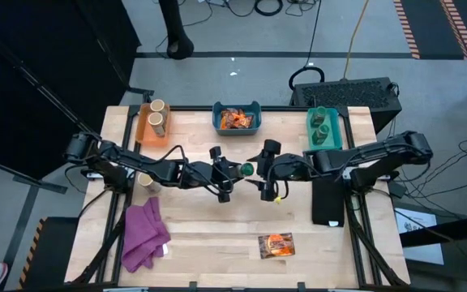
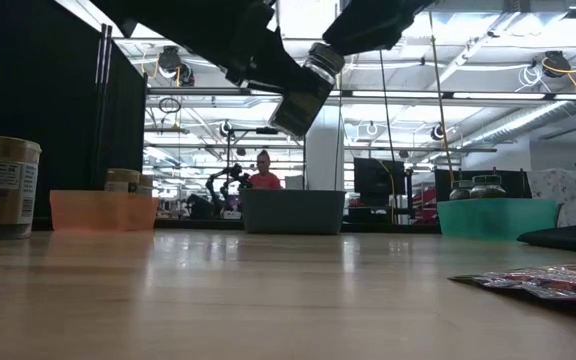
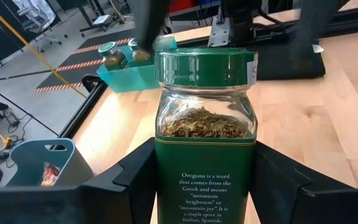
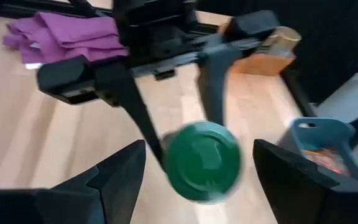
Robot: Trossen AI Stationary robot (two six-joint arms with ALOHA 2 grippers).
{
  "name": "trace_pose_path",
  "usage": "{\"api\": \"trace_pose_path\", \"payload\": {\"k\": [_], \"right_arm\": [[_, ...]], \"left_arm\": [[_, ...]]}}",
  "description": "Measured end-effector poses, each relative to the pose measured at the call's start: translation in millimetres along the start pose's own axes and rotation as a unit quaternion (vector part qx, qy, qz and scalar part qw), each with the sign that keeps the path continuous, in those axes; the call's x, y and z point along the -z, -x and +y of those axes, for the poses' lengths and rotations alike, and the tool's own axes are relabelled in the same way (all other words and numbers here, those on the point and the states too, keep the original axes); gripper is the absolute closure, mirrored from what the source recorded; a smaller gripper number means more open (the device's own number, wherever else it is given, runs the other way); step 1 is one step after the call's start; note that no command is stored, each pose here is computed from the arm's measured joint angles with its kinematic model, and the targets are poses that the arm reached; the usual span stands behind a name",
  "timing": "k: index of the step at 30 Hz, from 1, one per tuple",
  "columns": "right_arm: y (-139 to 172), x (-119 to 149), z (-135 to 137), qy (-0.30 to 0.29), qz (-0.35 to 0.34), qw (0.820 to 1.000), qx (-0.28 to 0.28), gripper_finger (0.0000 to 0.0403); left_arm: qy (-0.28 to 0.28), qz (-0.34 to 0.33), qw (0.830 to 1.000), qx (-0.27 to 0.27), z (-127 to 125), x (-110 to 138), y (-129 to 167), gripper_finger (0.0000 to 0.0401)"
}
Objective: Sort spices by type
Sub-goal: Put the green seasoning bottle into the light blue bin
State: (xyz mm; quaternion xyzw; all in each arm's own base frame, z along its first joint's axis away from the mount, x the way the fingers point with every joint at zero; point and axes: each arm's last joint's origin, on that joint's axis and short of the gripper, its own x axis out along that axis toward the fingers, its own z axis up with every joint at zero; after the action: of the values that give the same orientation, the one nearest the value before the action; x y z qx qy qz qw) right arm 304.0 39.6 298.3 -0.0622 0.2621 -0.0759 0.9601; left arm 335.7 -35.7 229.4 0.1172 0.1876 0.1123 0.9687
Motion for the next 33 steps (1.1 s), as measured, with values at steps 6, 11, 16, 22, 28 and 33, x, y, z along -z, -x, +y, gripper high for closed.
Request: {"api": "trace_pose_path", "payload": {"k": [6,11,16,22,28,33], "right_arm": [[-15.1,4.7,-0.2,0.001,0.036,0.999,0.011,0.0118],[-18.1,6.6,0.9,0.025,0.043,0.999,0.009,0.0111],[-16.7,5.7,0.7,0.025,0.04,0.999,0.004,0.0122],[-16.1,5.4,0.6,0.025,0.039,0.999,0.003,0.0167],[-16.1,5.8,0.9,0.016,0.041,0.999,0.0,0.024],[-16.3,6.0,0.0,0.0,0.042,0.999,0.004,0.024]], "left_arm": [[-0.006,-0.016,1.0,0.005,-0.7,-3.2,0.4,0.0198],[-0.004,-0.023,1.0,0.009,-1.6,-4.5,0.7,0.0198],[-0.005,-0.021,1.0,0.009,-1.7,-4.2,0.7,0.0198],[-0.006,-0.02,1.0,0.011,-1.8,-3.9,0.7,0.0198],[0.001,-0.019,1.0,0.016,-2.2,-3.6,0.8,0.0193],[0.009,-0.024,1.0,0.011,-1.3,-5.0,0.9,0.0117]]}}
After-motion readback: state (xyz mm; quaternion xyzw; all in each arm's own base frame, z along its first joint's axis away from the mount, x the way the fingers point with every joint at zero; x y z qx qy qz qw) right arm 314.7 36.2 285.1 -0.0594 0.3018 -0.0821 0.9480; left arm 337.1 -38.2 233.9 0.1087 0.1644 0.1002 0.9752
